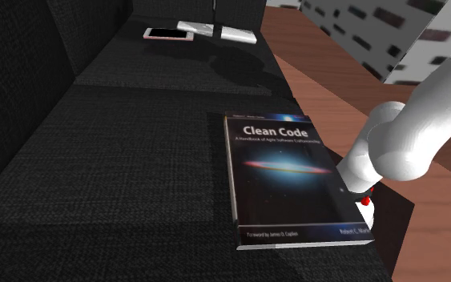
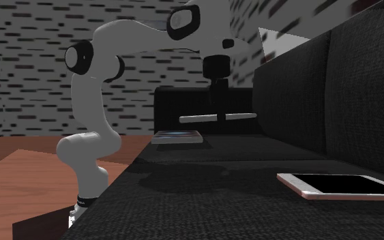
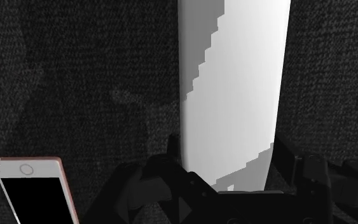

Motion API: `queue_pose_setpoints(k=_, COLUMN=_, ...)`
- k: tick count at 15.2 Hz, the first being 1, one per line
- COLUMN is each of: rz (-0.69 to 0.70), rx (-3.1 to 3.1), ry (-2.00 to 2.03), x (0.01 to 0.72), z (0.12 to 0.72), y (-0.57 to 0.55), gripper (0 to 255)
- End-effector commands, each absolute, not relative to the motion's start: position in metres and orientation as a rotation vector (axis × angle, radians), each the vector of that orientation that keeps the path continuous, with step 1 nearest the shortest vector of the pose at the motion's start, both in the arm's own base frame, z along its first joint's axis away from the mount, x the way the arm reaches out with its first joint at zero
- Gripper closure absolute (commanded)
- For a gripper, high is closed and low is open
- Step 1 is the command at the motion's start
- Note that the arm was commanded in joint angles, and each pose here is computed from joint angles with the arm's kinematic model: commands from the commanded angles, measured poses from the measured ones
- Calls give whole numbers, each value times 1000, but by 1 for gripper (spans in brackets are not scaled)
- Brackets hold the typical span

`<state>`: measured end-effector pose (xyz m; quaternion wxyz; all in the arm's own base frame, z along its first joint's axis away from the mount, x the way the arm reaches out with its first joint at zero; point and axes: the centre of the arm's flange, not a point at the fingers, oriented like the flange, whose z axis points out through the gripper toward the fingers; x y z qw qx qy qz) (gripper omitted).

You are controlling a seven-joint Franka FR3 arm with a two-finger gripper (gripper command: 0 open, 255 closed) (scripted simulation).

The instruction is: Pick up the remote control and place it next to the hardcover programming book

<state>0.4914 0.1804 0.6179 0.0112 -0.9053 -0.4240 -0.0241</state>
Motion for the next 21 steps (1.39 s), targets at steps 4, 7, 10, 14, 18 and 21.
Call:
queue_pose_setpoints(k=4, rz=-75, rx=-2825, ry=-1321, x=463, z=620, y=239, gripper=255)
queue_pose_setpoints(k=7, rz=-75, rx=-2825, ry=-1321, x=447, z=621, y=275, gripper=255)
queue_pose_setpoints(k=10, rz=-75, rx=-2825, ry=-1321, x=430, z=622, y=311, gripper=255)
queue_pose_setpoints(k=14, rz=-75, rx=-2825, ry=-1321, x=428, z=606, y=315, gripper=255)
queue_pose_setpoints(k=18, rz=-75, rx=-2825, ry=-1321, x=428, z=585, y=315, gripper=255)
queue_pose_setpoints(k=21, rz=-75, rx=-2825, ry=-1321, x=428, z=569, y=315, gripper=255)
